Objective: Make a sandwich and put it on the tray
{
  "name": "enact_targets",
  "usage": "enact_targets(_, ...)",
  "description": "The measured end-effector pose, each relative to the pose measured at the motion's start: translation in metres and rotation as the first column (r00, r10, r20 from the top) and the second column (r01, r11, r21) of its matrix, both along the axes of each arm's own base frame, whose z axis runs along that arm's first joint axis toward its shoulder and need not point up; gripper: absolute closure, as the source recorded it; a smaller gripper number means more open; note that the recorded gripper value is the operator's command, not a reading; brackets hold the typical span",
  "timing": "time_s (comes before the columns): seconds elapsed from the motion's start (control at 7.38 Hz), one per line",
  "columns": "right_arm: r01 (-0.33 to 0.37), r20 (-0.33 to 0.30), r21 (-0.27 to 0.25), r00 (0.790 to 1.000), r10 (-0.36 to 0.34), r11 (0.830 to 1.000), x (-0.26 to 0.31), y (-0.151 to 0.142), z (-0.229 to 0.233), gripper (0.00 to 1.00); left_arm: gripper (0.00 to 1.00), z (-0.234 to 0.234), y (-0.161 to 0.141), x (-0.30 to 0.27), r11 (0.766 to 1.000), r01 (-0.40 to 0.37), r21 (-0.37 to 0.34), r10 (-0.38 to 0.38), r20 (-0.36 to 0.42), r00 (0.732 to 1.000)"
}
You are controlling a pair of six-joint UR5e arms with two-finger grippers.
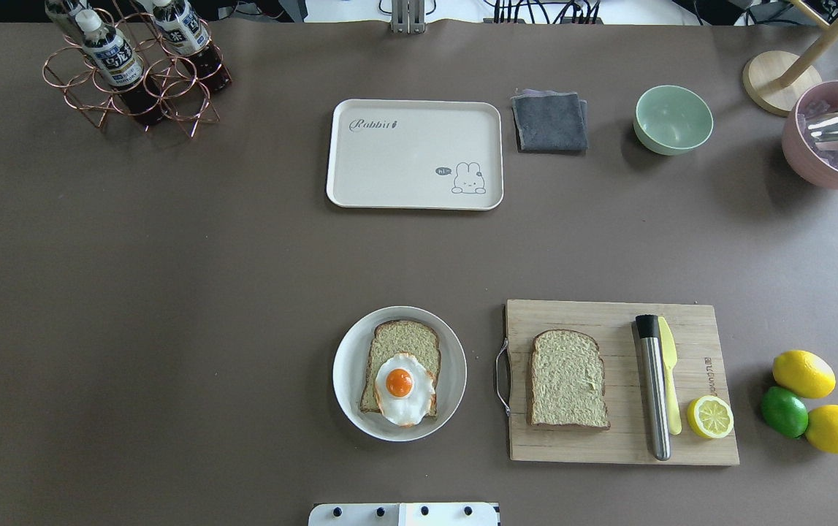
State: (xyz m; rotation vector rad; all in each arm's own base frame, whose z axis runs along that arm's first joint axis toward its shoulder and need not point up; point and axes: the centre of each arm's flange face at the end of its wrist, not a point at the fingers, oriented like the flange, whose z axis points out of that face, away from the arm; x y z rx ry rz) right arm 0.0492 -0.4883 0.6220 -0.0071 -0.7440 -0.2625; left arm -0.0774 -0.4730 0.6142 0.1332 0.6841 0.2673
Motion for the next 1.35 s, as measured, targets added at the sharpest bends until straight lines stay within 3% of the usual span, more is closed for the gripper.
enact_targets(1.35, 0.001, 0.010, 0.006, 1.000, -0.001, 1.000, -0.0008, -0.0025, -0.0032, 0.00, 0.02, -0.0007, -0.0018, 0.0011, 1.000, -0.002, 0.001, 0.002, -0.002, 1.000)
